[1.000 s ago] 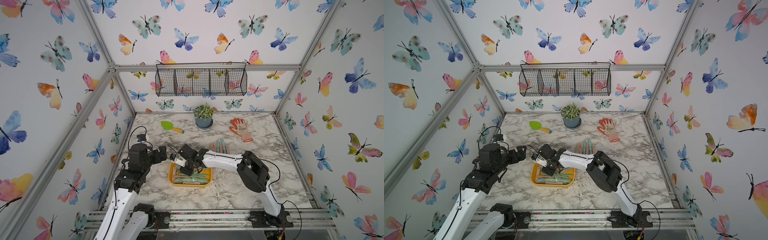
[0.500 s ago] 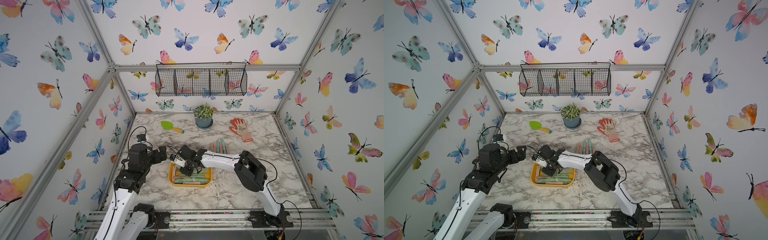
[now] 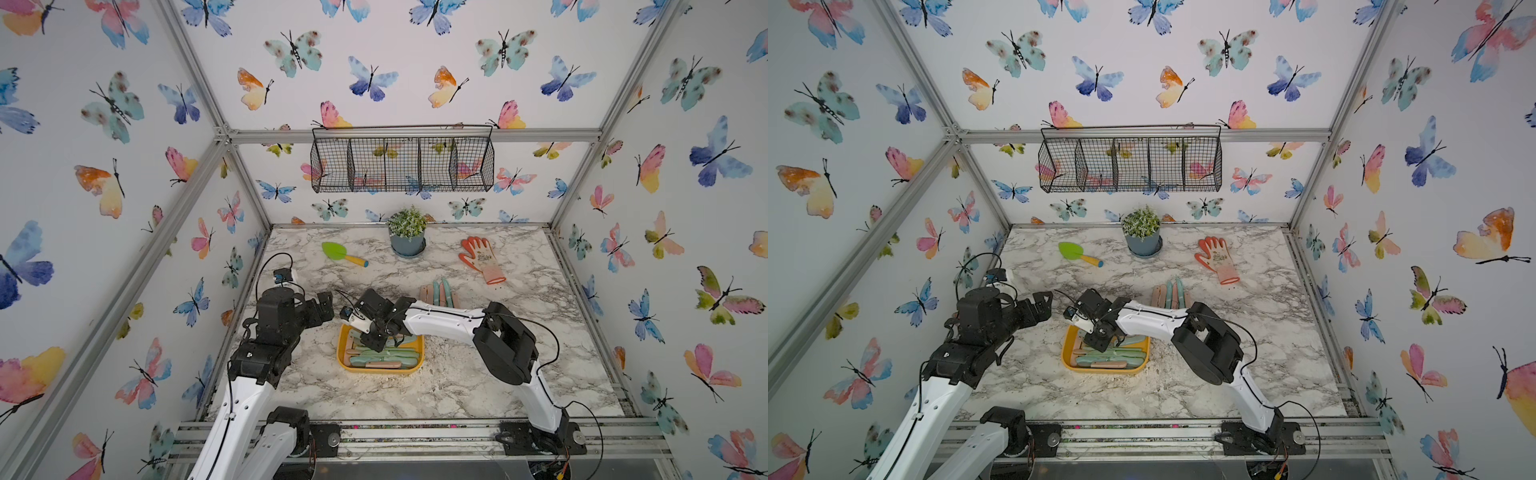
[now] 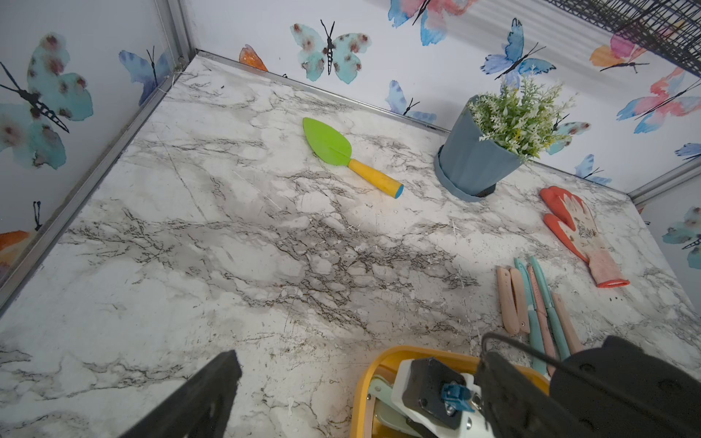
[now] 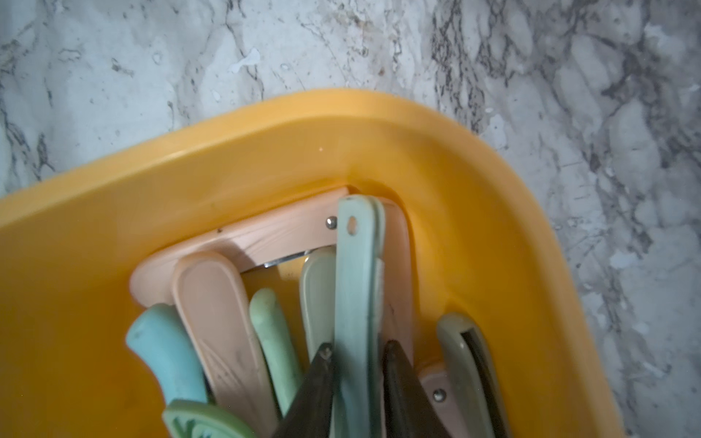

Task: Take the fruit knife out of the storage box
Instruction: Pick up the fruit knife from the storage box.

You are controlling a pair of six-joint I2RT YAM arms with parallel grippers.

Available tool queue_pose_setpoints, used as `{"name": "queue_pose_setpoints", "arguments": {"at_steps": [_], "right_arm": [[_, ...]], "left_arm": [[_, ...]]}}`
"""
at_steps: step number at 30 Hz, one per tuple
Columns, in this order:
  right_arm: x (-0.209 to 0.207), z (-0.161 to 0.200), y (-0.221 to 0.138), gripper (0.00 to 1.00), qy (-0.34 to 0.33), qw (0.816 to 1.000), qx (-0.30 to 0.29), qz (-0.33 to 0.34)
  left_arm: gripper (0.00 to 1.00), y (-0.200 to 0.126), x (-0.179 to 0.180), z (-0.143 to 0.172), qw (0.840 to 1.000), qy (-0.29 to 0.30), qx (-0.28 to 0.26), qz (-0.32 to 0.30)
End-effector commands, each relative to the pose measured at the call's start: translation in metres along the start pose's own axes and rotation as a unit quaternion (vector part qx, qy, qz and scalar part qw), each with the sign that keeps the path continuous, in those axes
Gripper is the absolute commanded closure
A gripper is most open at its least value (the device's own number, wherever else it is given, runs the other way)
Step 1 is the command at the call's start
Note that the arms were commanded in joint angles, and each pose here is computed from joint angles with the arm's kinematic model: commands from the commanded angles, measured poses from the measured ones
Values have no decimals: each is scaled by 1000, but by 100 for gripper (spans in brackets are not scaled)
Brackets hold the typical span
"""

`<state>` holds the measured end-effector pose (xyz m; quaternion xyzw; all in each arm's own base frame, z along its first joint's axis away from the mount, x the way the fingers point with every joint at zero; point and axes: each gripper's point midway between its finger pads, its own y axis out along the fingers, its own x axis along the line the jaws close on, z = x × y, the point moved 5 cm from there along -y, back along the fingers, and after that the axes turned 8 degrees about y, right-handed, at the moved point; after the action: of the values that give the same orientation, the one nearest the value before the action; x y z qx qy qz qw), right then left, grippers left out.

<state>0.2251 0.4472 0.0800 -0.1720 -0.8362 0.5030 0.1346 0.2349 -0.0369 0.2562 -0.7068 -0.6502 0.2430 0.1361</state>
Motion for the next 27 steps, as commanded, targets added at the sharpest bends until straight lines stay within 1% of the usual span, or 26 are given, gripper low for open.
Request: {"name": "queue_pose_setpoints", "arguments": {"at_steps": [1,6,10,20,27], "right_arm": [[5,11,-4,76,4,1000,22,-2],[5,12,-4,78,5,1000,22,-4],[5,12,-5,81,4,1000,22,-4],[8,-1,-25,86,9,1000,-7,-12],[9,-5,-35,87,17,1000,-19,-12]], "left_arm": [[2,-5,1,-10,1000,-3,-22,-5],[2,-5,1,-9,1000,-3,-21,-5],[2,-4,1,-9,1000,-3,-20,-6],[1,-5,1,-9,1000,-3,-20,-5],[2,-6,1,-10,1000,-3,-23,-6]]}}
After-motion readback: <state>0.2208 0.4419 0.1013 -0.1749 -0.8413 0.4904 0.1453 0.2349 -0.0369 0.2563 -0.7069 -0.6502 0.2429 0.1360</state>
